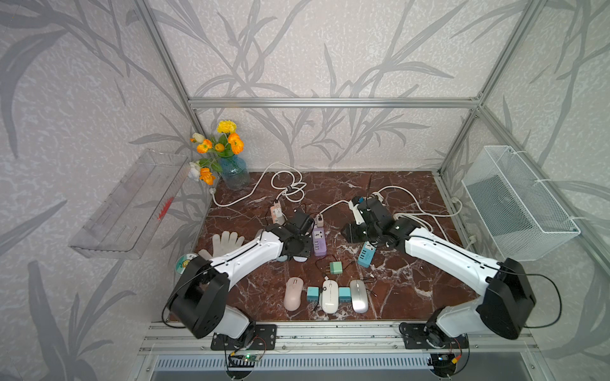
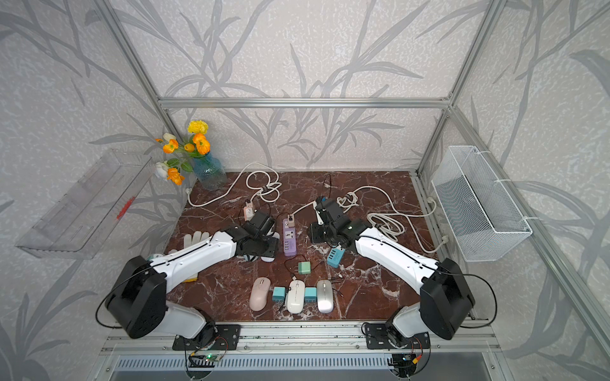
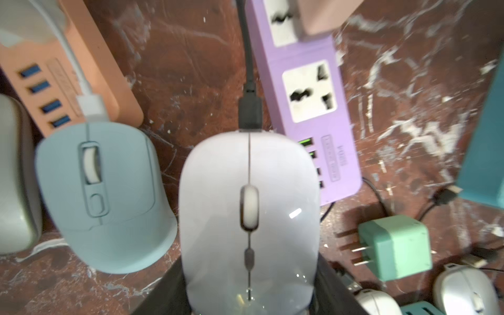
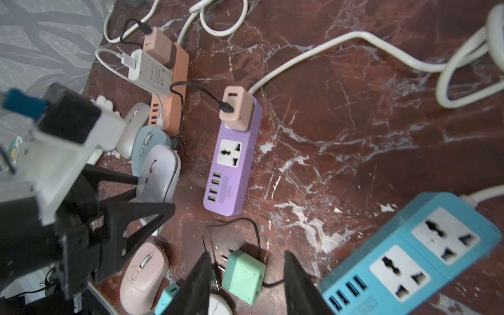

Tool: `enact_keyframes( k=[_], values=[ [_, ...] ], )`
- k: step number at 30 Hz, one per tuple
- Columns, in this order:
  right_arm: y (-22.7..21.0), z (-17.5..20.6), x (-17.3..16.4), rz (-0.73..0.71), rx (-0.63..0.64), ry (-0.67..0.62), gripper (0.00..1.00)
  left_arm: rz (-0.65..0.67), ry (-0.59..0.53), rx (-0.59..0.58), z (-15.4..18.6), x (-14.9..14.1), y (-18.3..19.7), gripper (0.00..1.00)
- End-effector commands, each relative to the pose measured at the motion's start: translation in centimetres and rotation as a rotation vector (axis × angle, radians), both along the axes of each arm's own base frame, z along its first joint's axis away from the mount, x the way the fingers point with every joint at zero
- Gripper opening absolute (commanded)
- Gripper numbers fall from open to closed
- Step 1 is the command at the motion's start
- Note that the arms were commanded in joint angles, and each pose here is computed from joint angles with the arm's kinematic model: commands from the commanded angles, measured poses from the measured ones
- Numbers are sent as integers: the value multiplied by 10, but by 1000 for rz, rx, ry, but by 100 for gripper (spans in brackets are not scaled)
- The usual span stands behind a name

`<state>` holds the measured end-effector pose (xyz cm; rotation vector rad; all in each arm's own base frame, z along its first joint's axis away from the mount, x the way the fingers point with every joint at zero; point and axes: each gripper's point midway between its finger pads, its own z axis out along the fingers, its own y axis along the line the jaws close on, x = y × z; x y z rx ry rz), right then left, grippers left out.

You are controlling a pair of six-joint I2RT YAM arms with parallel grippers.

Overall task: Unplug the wireless mouse
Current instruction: Pick up the mouse from the center of the board, then remove the power cord from the mouse.

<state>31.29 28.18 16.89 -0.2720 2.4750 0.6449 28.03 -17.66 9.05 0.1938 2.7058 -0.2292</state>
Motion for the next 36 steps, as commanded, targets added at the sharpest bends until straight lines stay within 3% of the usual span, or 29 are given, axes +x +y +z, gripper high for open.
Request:
enact_keyframes(
  k=[1, 7, 14, 19, 31, 36],
  values=[
    [15, -3, 15, -12, 19, 31, 44, -8, -49, -34, 6, 0, -1, 25],
    [71, 6, 19, 67, 274, 141, 45, -44, -103, -74, 4, -1, -5, 0],
    [104, -19, 29, 79, 417, 238, 47, -133, -247, -141, 10, -4, -9, 0],
    [122, -10, 28, 149, 517, 231, 49, -169, -252, -122, 14, -8, -7, 0],
    [130, -36, 36, 89, 463, 299, 48, -165, -256, -131, 16, -12, -5, 0],
    [143, -31, 38, 115, 501, 317, 39, -167, -251, -128, 14, -13, -5, 0]
  ],
)
